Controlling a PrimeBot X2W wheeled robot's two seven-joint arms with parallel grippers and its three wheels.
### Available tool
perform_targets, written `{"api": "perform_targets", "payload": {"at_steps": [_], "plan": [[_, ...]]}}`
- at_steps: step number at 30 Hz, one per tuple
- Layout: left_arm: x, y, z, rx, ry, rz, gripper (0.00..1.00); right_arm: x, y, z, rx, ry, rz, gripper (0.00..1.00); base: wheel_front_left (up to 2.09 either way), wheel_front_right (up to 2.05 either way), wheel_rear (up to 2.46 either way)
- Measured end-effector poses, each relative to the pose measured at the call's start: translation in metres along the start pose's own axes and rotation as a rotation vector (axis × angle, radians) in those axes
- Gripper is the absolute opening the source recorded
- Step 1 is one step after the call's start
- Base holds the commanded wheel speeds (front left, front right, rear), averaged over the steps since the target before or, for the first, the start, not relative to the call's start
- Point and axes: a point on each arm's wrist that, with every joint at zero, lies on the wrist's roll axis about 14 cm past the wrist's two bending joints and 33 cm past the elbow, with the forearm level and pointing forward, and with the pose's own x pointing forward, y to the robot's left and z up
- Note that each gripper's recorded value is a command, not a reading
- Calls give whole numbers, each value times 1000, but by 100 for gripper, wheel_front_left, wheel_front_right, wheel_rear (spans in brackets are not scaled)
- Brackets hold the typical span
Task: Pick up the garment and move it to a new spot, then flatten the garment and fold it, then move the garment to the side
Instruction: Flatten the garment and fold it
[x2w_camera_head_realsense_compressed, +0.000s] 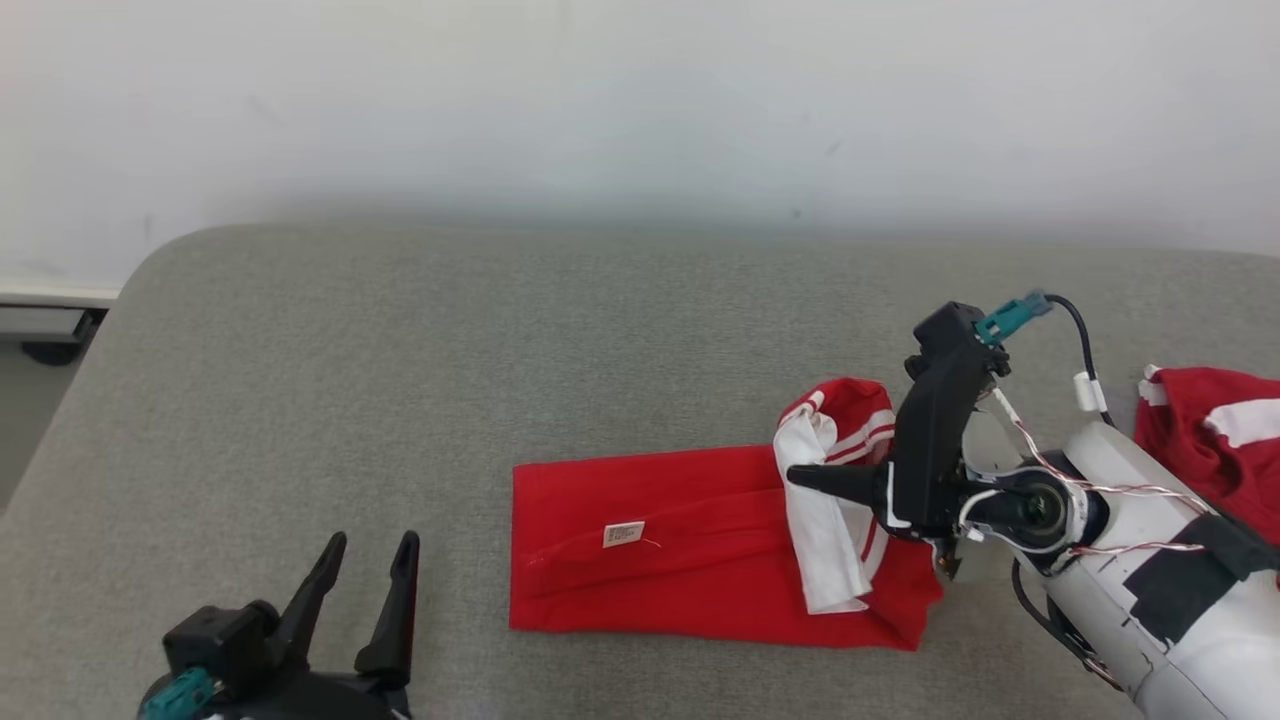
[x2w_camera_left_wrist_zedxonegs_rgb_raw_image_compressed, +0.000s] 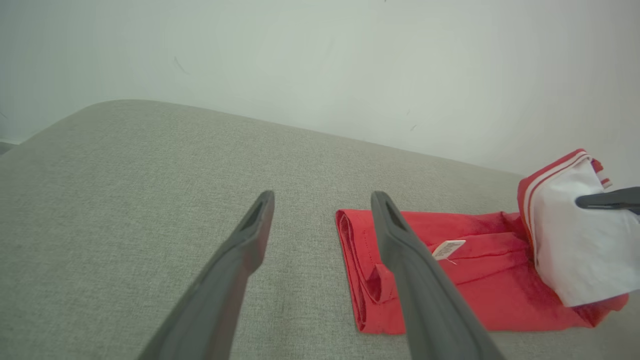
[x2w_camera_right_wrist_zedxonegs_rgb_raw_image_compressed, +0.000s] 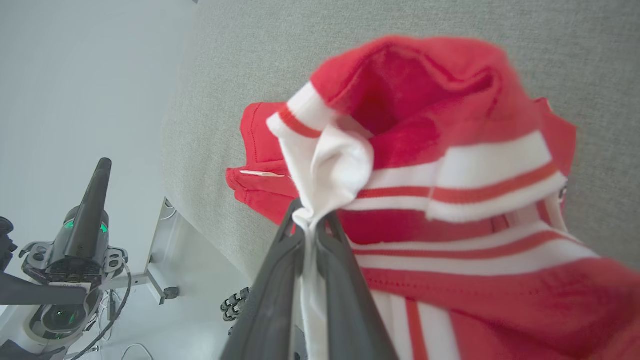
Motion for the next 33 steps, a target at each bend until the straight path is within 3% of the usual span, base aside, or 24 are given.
{"api": "perform_targets", "payload": {"at_steps": [17,33], "plan": [[3,0,6,-42,-16,45,100,66,60,3,-36,157,73,0,0,0,0],[0,12,-2,-55,11,95,100,101,56,-14,-17,254,32,0,0,0,0]]}}
